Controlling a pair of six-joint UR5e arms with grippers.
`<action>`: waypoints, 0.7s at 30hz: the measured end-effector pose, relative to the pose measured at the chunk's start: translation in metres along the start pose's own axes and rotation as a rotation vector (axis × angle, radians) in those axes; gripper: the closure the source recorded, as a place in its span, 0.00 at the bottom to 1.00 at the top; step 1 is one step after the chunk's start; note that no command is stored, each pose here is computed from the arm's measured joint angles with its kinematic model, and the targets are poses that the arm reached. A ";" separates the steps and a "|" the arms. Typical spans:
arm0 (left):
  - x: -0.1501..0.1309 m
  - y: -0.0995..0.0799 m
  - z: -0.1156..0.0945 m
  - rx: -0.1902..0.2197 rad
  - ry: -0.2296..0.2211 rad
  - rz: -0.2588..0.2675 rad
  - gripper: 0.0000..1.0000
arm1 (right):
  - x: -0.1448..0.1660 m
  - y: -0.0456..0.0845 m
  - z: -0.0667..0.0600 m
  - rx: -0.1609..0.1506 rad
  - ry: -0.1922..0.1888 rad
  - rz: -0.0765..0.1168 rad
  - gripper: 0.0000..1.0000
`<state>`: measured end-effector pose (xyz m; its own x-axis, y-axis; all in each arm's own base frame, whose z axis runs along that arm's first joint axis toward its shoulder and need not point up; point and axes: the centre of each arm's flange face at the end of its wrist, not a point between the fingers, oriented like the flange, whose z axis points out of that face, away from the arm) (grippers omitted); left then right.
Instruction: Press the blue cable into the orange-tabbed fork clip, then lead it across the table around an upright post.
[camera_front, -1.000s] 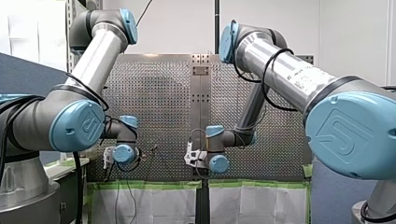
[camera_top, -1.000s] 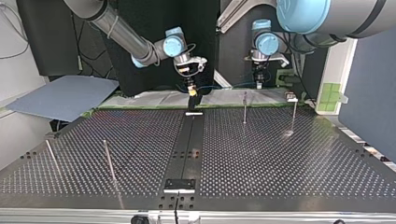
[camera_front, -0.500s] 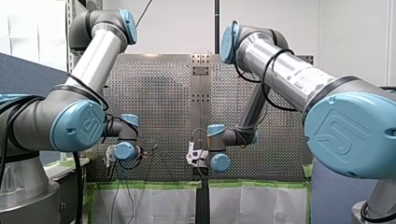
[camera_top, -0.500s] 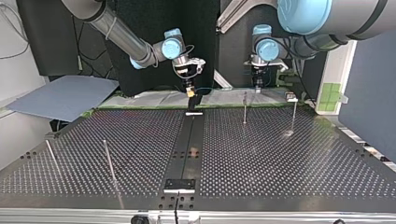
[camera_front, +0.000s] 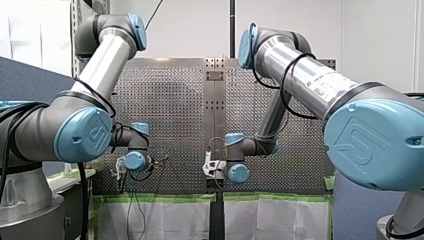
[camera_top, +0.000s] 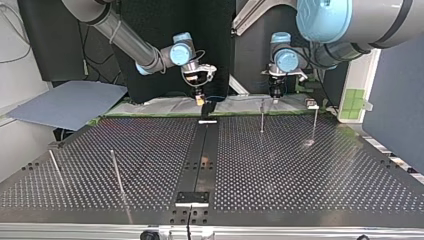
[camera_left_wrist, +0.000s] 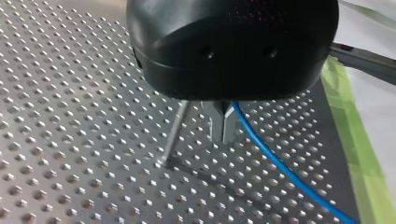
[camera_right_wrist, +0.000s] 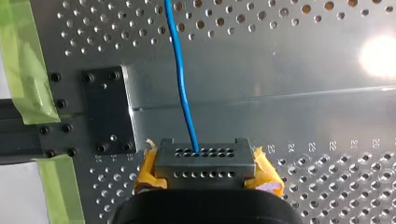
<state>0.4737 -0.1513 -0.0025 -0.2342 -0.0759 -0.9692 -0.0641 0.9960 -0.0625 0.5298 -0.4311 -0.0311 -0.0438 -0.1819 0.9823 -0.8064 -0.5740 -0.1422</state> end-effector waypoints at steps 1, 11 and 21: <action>0.003 0.001 0.001 -0.003 0.003 -0.001 1.00 | 0.000 0.001 0.000 -0.001 0.000 -0.001 1.00; 0.021 0.010 0.026 -0.028 0.047 -0.013 1.00 | 0.001 0.009 0.002 -0.014 0.001 -0.013 1.00; 0.016 0.021 0.035 -0.058 0.072 -0.012 1.00 | 0.006 0.013 0.008 -0.018 0.012 -0.015 1.00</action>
<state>0.5027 -0.1295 -0.0276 -0.3016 -0.0930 -0.9489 -0.1230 0.9907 -0.0580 0.5239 -0.4454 -0.0283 -0.0384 -0.1641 0.9857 -0.8176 -0.5620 -0.1254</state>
